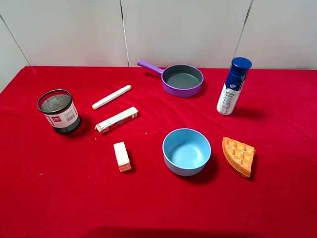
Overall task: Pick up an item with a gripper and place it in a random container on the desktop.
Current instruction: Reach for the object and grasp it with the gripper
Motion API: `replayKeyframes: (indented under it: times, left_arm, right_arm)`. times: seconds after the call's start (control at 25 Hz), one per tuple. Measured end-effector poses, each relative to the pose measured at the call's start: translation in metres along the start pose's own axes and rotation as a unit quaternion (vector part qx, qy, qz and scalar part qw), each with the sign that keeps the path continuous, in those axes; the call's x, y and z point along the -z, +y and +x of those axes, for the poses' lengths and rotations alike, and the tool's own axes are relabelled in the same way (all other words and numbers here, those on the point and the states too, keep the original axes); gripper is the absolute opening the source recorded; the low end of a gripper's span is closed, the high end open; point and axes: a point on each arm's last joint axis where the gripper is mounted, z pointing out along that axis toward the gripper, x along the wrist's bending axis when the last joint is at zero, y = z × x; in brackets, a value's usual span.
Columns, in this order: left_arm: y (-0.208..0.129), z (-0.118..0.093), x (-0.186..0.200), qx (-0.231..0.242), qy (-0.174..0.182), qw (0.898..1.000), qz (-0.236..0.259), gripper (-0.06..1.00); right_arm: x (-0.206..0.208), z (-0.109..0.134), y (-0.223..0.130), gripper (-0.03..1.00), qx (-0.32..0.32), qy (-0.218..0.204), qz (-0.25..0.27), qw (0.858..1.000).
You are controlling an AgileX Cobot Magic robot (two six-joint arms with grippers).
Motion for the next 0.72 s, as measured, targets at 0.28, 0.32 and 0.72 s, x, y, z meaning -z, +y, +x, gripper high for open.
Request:
replayKeyframes:
  times: [0.28,0.32,0.72]
  left_arm:
    - [0.000,0.000,0.000,0.000,0.000,1.000,0.000,0.85]
    - [0.000,0.000,0.000,0.000,0.000,1.000,0.000,0.85]
    - [0.000,0.000,0.000,0.000,0.000,1.000,0.000,0.85]
  right_arm:
    - [-0.017,0.000,0.030,0.69,0.022,0.003,0.067,0.998]
    - [-0.020,-0.001,0.033,0.69,0.025,0.004,0.076,0.997]
    - [-0.036,-0.001,0.065,0.69,0.062,0.013,0.114,0.991]
